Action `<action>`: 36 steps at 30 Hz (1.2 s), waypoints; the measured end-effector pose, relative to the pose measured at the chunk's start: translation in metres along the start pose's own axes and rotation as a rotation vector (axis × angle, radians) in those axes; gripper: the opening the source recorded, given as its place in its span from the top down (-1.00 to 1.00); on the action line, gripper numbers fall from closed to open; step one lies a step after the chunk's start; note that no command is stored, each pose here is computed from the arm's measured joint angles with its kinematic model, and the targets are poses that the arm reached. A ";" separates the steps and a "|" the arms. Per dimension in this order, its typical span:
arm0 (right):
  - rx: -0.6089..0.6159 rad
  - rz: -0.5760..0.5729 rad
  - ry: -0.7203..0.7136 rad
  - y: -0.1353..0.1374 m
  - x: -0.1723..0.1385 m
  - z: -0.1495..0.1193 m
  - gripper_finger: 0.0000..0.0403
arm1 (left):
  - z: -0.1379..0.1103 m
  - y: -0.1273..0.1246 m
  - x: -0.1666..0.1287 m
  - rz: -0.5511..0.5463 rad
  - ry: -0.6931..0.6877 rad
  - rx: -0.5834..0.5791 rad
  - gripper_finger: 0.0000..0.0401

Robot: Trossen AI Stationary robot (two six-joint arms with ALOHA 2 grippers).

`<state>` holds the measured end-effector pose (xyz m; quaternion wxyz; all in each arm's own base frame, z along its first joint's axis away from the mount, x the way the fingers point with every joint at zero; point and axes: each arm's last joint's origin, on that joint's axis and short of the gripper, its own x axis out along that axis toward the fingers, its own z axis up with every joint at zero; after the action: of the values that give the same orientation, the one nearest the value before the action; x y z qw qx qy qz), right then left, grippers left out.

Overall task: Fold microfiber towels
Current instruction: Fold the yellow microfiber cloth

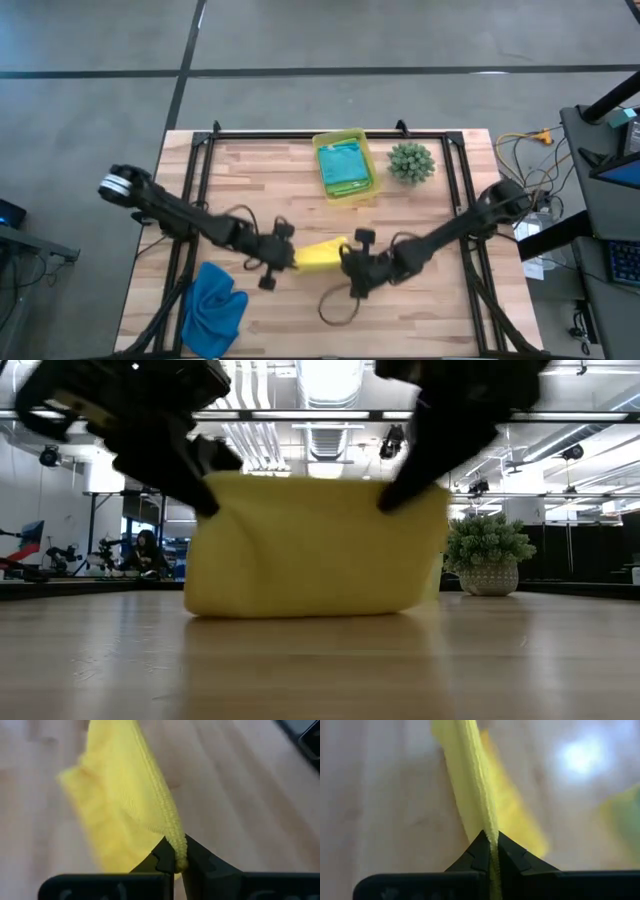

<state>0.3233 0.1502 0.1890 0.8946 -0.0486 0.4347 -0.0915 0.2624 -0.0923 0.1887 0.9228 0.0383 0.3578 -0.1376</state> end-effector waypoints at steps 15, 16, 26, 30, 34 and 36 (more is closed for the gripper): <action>0.023 0.241 0.060 0.050 0.010 -0.038 0.94 | -0.009 -0.062 0.083 -0.223 0.019 -0.287 1.00; 0.013 0.246 0.065 0.049 0.010 -0.037 0.94 | -0.008 -0.062 0.083 -0.216 0.013 -0.292 1.00; 0.019 0.349 0.100 0.020 0.018 -0.016 0.94 | -0.007 -0.058 0.062 -0.170 0.012 -0.297 1.00; 0.033 0.374 0.093 0.001 0.020 -0.011 0.95 | -0.005 -0.054 0.049 -0.159 -0.026 -0.302 1.00; 0.073 0.446 0.062 -0.018 0.025 -0.006 0.95 | -0.013 -0.049 0.036 -0.125 -0.047 -0.333 1.00; 0.097 0.456 0.054 -0.028 0.028 -0.005 0.95 | -0.022 -0.044 0.029 -0.073 -0.064 -0.374 1.00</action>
<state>0.3327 0.1166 0.1691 0.8815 0.0964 0.4533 0.0909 0.2563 -0.1376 0.1544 0.9191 -0.1513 0.3489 -0.1034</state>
